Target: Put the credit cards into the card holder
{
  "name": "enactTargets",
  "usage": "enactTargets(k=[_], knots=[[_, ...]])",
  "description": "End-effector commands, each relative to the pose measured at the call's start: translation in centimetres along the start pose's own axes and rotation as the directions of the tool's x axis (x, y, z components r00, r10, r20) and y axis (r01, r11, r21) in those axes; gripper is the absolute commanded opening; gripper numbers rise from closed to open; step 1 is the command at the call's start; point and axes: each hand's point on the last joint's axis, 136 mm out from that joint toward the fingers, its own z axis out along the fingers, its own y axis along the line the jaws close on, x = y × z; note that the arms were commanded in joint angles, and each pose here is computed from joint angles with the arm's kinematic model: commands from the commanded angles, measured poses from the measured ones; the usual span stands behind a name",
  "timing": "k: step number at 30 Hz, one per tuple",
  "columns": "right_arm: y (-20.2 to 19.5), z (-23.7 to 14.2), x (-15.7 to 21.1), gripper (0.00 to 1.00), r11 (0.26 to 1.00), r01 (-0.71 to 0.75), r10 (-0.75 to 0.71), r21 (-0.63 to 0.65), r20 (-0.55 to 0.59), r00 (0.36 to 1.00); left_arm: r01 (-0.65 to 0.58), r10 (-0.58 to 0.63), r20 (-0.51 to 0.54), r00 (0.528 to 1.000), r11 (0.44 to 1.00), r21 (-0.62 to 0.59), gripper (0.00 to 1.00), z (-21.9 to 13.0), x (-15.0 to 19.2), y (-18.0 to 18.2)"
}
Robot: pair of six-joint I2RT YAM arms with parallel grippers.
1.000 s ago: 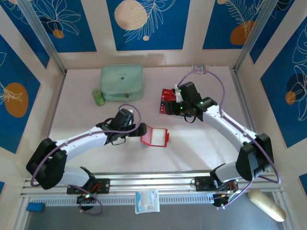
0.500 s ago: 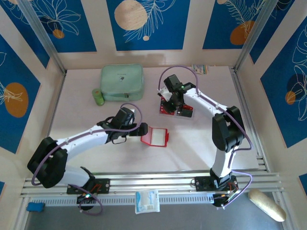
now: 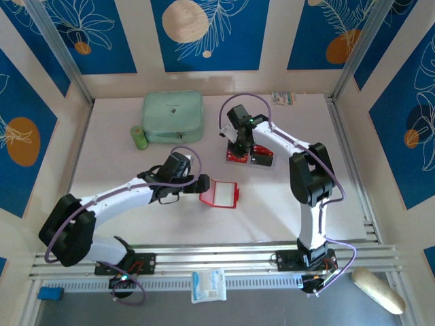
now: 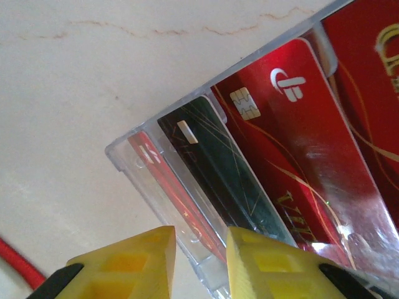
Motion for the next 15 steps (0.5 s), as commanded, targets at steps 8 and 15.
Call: enactTargets(k=[8,15], knots=[[-0.2,0.5,-1.1,0.28,0.997,0.076,-0.075,0.030,-0.015,0.997,-0.011,0.011,-0.011,1.000,1.000,0.013,1.00,-0.5,0.2,-0.4],[0.8,1.7,-0.5,0.27,0.994,0.110,-0.109,0.025,-0.053,0.993,-0.002,0.002,-0.008,1.000,1.000,0.015,1.00,-0.6,0.3,-0.3]])
